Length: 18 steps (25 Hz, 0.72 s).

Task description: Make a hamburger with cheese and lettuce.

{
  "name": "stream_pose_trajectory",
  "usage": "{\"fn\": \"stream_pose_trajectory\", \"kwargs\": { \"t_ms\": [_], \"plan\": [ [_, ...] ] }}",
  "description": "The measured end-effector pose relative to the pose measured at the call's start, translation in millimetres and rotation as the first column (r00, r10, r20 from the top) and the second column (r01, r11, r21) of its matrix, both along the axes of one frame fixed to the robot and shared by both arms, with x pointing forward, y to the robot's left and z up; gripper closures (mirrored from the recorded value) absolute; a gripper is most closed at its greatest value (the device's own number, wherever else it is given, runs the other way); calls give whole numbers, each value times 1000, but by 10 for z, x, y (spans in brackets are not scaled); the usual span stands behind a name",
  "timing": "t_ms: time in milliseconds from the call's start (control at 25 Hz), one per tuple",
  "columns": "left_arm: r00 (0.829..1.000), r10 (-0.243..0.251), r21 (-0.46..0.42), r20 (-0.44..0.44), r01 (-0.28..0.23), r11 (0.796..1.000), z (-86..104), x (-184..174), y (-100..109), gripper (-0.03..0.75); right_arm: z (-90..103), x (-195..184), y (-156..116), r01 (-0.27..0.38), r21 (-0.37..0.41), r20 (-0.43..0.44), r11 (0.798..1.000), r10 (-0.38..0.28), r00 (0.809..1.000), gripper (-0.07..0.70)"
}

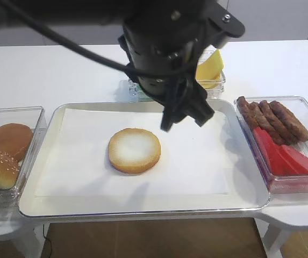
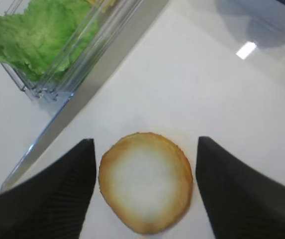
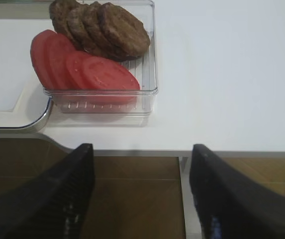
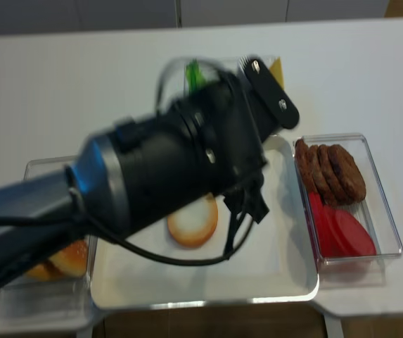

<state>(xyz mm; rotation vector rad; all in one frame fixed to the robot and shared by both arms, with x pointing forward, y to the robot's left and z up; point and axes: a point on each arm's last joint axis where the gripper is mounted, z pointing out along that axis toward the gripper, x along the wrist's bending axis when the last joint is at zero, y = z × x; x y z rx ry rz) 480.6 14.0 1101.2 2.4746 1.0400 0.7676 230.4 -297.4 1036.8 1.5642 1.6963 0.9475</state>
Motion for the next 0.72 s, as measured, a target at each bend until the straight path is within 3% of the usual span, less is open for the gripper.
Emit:
{"fn": "stream_pose_trajectory", "kwargs": {
  "t_ms": [160,400,600,720],
  "plan": [
    [993,35,-45,-109,-41,998,135,126,343,250,0,0,0,0,0,0,1000,0,1000,157],
    [979,118,-118,-168,-139,983,408,328,1005,269,0,0,0,0,0,0,1000,0,1000,157],
    [950,202,-156,-238,-242,958,531,428,1565,285,0,0,0,0,0,0,1000,0,1000,157],
    [926,290,-175,-242,-336,926,607,471,1914,301,0,0,0,0,0,0,1000,0,1000,157]
  ]
}}
